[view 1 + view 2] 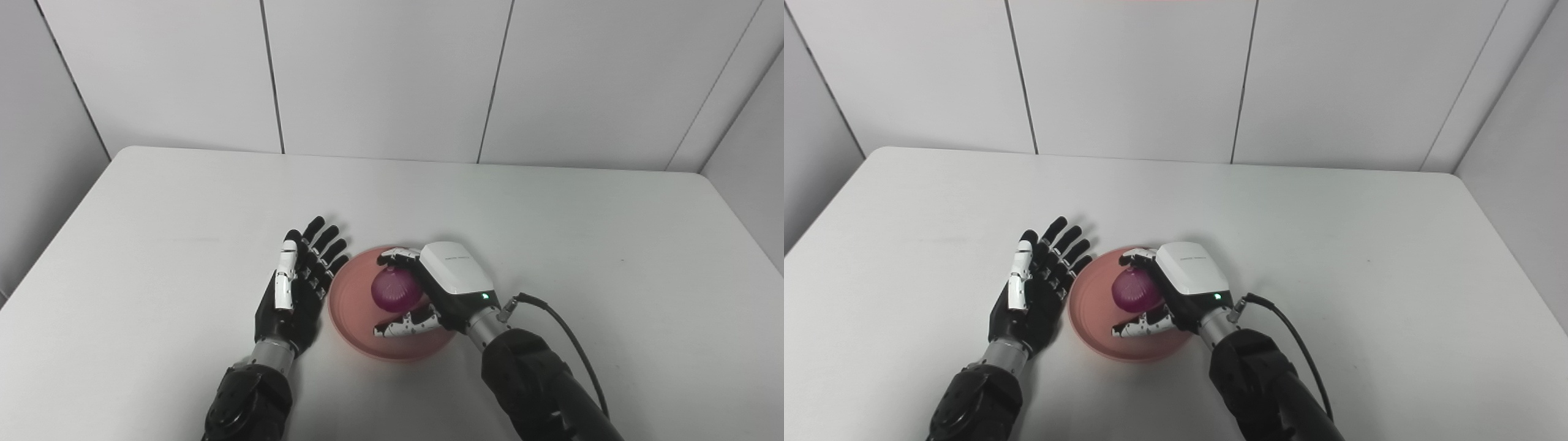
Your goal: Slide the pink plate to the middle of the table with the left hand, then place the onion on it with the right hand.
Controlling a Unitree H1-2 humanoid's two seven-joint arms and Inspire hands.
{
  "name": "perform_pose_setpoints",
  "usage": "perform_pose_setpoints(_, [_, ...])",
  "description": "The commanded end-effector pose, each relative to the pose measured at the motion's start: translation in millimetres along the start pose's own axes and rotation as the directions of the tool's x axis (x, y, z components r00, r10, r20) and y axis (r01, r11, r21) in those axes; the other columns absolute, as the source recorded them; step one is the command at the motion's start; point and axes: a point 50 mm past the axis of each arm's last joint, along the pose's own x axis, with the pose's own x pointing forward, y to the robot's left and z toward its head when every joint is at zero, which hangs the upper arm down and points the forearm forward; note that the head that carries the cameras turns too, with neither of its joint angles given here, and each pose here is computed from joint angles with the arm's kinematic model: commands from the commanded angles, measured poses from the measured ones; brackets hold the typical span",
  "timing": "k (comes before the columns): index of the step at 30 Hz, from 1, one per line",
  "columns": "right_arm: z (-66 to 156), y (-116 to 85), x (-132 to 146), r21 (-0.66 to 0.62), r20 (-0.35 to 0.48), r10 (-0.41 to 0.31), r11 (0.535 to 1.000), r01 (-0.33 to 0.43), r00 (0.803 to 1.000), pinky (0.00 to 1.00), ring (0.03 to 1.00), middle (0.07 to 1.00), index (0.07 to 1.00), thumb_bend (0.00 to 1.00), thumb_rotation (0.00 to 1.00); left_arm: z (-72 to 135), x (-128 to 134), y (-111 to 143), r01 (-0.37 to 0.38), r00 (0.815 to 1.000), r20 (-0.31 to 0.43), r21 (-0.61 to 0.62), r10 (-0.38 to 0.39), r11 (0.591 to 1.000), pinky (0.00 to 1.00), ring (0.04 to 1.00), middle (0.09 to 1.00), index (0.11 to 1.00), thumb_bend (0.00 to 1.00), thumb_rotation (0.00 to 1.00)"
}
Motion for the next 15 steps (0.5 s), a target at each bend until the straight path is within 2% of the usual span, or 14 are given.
perform_pose_setpoints(1, [11.9, -22.7, 3.3, -0.012, 0.076, -0.068, 0.998, 0.07, 0.995, 0.62, 0.724, 0.759, 0.763, 0.86, 0.44, -0.3, 1.2, -2.6, -0.001, 1.0, 0.001, 0.007, 0.001, 1.0, 0.91, 0.906, 0.917, 0.905, 0.43, 1.0])
perform_pose_setpoints(9, [19.4, -39.8, -4.2, 0.043, 0.129, -0.15, 0.988, 0.145, 0.98, 0.65, 0.734, 0.767, 0.777, 0.86, 0.43, -0.2, 1.4, -2.2, 0.003, 1.0, -0.003, 0.004, -0.003, 1.0, 0.92, 0.911, 0.919, 0.908, 0.43, 1.0])
perform_pose_setpoints(15, [24.7, -58.4, -11.6, 0.095, 0.151, -0.255, 0.965, 0.243, 0.955, 0.68, 0.753, 0.788, 0.796, 0.87, 0.48, 0.1, 1.4, -2.6, 0.0, 1.0, -0.008, 0.0, 0.0, 1.0, 0.92, 0.916, 0.919, 0.903, 0.43, 1.0])
